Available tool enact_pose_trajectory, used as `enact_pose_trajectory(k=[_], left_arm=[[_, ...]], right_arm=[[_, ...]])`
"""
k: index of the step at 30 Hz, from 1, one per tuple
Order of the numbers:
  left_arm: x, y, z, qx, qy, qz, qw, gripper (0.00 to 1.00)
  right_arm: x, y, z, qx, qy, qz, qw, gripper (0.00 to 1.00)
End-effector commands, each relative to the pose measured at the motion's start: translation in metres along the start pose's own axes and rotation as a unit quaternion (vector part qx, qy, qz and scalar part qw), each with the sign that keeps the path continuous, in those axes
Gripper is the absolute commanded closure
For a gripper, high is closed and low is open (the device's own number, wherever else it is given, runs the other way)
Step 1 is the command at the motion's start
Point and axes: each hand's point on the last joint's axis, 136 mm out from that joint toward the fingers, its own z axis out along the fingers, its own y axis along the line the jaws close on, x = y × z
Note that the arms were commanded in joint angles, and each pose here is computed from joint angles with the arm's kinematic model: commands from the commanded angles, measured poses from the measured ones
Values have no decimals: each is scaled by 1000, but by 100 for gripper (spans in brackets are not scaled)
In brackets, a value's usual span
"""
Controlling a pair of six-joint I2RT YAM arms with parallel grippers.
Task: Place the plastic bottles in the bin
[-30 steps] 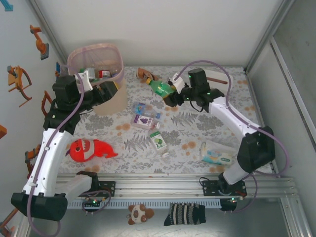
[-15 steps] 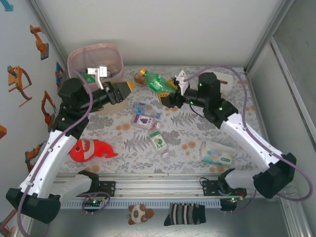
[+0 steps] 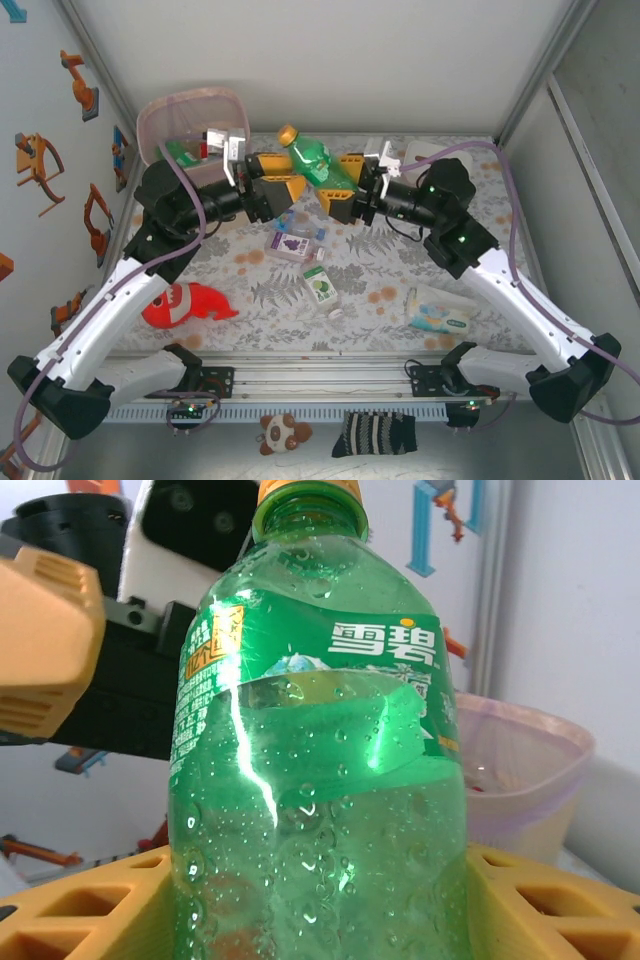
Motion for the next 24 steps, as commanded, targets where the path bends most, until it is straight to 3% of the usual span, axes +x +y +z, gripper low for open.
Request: enact_pose_trajectory(k=[1, 12, 17, 24], left_arm=[[-25, -29, 4, 49, -33, 59, 996, 18], [-50, -44, -18, 16, -95, 116, 989, 28], [-54, -50, -21, 19, -99, 122, 987, 35], [-53, -47, -15, 25, -92, 110, 989, 39]], right_arm=[[-20, 25, -2, -43, -23, -7, 999, 52], [-22, 40, -7, -41, -19, -17, 999, 53], [-18, 44, -9, -44, -12, -17, 999, 54], [-15, 47, -9, -48, -5, -18, 999, 54]])
